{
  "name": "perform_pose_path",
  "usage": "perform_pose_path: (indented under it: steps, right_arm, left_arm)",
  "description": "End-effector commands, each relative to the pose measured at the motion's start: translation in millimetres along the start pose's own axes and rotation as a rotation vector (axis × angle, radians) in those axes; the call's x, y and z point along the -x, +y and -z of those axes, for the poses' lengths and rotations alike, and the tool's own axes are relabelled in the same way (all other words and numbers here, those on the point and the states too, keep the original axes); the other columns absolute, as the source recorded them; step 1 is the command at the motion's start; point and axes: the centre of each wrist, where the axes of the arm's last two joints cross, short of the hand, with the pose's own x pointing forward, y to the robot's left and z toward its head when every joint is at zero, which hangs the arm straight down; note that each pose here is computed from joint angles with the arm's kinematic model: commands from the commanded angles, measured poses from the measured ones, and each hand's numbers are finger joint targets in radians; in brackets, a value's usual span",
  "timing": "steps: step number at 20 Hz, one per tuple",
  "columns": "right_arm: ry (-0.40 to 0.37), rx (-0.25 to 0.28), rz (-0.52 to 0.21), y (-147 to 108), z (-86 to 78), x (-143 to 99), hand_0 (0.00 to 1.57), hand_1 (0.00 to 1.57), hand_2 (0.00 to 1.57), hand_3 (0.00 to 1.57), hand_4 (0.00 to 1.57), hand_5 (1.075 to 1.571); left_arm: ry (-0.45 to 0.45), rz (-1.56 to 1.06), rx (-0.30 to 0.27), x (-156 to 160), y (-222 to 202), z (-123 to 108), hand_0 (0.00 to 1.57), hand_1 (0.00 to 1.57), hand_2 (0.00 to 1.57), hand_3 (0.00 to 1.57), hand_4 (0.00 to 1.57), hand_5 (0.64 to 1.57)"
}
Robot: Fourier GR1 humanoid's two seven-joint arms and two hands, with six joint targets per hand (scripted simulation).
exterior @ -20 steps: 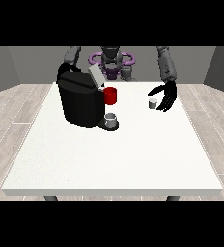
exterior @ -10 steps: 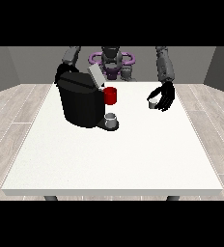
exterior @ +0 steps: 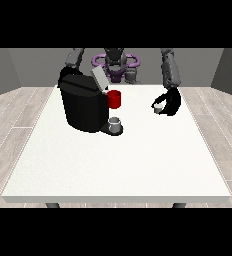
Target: Insert the coffee pod into the coffee machine and close the lid
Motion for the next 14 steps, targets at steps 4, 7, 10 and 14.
perform_pose_path:
  steps: [4, 7, 10, 14]
  right_arm:
    - [0.061, 0.071, 0.015, -15.3, 2.1, 17.4, 0.0, 0.0, 0.0, 0.0, 0.44, 1.571]
    - [0.086, 0.043, 0.009, -9.2, -2.3, 31.4, 0.0, 0.0, 0.0, 0.0, 0.49, 1.571]
    - [0.12, 0.046, 0.011, -25.1, -5.2, 33.0, 0.0, 0.0, 0.0, 0.0, 0.47, 1.571]
    - [0.105, 0.036, -0.016, -16.8, 3.0, 30.2, 0.0, 0.0, 0.0, 0.0, 0.46, 1.571]
  left_arm:
    - [-0.108, 0.008, 0.066, -13.4, -10.4, 3.8, 1.32, 1.32, 1.43, 1.41, 0.55, 1.571]
    - [-0.194, -0.001, 0.08, -46.0, 15.4, 24.6, 1.48, 1.48, 1.47, 1.41, 0.63, 1.571]
    - [-0.211, -0.02, 0.089, -39.5, 10.8, 19.9, 1.39, 1.39, 1.41, 1.35, 0.58, 1.571]
    - [-0.253, -0.034, 0.091, -81.1, 27.7, 39.5, 1.24, 1.24, 1.33, 1.32, 0.53, 1.571]
